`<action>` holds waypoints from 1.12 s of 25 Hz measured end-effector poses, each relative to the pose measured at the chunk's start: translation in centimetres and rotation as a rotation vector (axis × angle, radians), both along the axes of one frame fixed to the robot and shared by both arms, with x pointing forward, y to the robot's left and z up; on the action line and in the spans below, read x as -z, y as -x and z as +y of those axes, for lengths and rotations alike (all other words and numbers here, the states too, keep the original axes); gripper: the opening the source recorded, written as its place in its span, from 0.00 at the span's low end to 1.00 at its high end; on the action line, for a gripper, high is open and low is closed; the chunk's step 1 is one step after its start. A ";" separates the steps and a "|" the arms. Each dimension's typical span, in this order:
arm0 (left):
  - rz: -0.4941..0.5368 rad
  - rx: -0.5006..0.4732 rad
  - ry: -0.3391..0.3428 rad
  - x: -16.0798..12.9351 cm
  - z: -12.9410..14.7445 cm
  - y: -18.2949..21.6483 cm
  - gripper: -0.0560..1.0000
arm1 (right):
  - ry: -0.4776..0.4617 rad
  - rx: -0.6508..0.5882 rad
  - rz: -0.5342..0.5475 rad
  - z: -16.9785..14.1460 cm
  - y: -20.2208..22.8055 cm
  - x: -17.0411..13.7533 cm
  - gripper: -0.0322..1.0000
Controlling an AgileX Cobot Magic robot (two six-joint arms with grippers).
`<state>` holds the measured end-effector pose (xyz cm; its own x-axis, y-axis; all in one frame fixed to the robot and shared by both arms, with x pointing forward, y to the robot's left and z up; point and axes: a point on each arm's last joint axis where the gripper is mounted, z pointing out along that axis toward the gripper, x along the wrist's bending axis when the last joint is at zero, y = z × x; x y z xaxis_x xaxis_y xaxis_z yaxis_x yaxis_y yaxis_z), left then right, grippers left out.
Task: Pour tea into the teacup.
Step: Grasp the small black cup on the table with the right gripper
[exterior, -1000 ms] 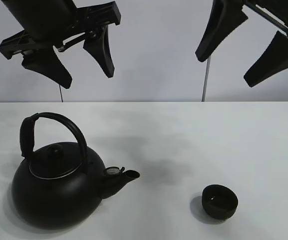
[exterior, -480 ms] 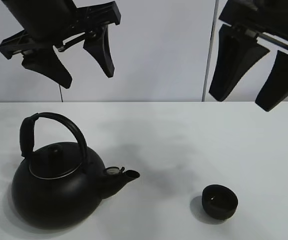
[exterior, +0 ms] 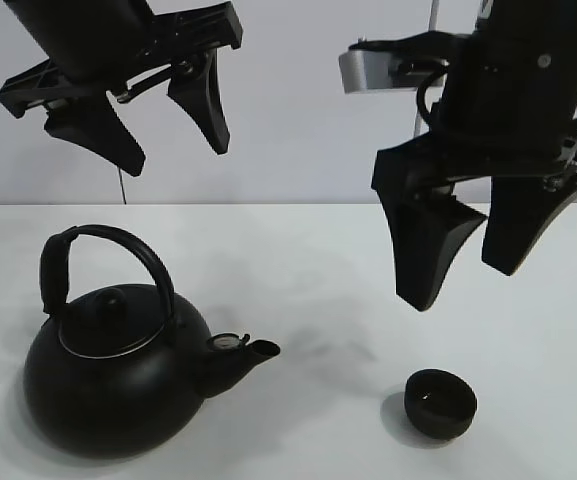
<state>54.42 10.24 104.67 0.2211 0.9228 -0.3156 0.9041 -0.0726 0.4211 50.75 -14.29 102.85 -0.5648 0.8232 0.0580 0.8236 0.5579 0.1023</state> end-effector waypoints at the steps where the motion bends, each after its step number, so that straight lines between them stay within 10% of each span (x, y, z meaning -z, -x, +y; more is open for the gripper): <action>1: 0.000 0.000 0.000 0.0 0.0 0.0 0.55 | 0.013 -0.001 0.009 0.0 -0.2 0.5 0.58; 28: -0.003 0.000 0.000 0.0 0.0 0.0 0.55 | 0.128 0.022 0.119 0.8 -2.4 12.2 0.58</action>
